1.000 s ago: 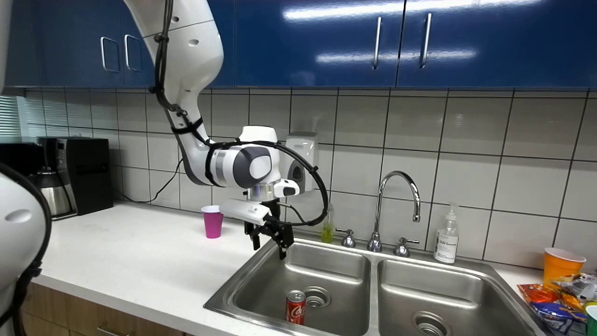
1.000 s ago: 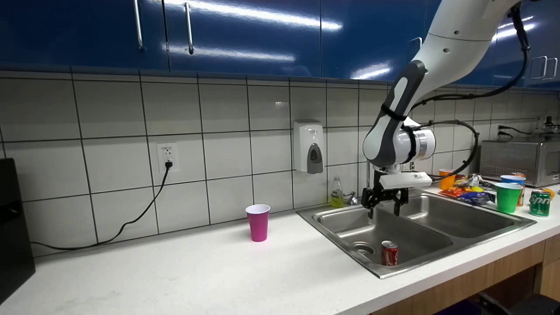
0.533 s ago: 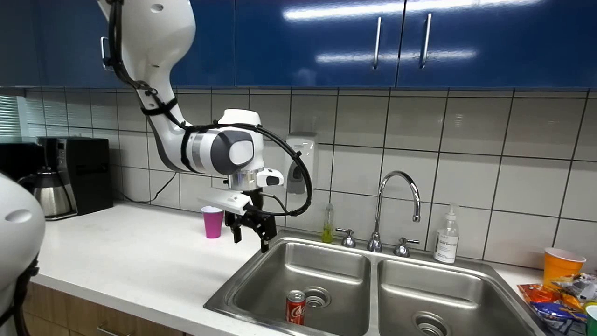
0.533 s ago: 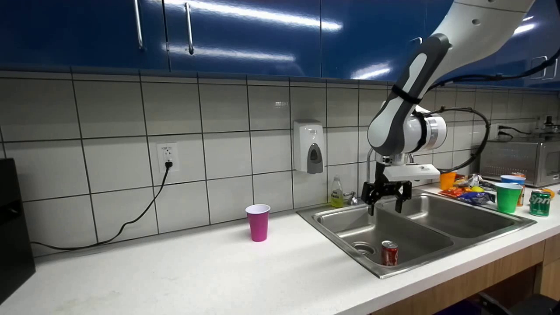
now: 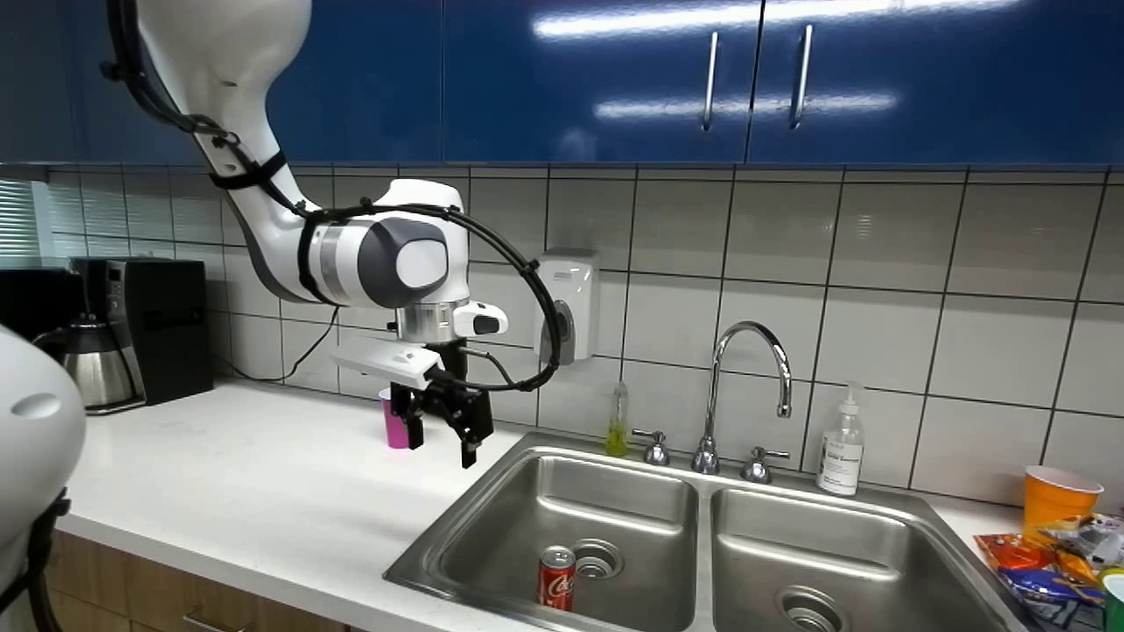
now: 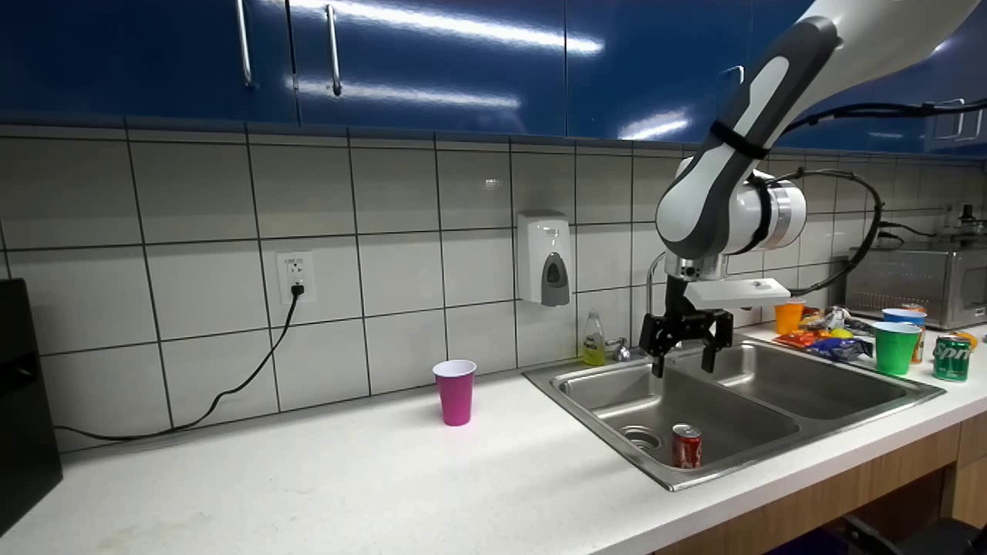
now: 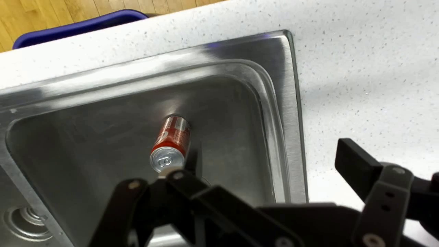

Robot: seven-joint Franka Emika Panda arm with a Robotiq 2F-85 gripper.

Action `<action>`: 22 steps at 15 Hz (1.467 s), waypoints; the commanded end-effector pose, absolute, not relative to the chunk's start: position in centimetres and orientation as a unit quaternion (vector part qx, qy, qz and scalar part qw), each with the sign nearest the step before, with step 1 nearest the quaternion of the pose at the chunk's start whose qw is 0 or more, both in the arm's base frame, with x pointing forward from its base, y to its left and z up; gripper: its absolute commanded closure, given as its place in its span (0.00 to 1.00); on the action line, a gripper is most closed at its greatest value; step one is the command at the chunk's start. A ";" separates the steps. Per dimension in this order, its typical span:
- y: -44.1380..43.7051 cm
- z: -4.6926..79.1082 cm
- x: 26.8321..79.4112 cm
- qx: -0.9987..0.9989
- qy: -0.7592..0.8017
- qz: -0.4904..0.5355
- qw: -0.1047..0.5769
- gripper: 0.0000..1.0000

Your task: Put the red can in the sink.

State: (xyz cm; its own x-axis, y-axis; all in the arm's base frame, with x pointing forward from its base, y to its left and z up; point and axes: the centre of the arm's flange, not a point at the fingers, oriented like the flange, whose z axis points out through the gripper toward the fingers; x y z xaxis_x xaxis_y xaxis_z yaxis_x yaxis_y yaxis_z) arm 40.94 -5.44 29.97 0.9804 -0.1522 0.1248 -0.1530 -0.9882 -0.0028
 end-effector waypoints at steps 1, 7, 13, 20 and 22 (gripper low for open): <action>-5.4 30.1 40.9 0.995 -0.076 0.064 0.003 0.00; -5.4 29.7 40.9 0.995 -0.077 0.059 0.003 0.00; -5.4 29.7 40.9 0.995 -0.077 0.059 0.003 0.00; -5.4 29.7 40.9 0.995 -0.077 0.059 0.003 0.00; -5.4 29.7 40.9 0.995 -0.077 0.059 0.003 0.00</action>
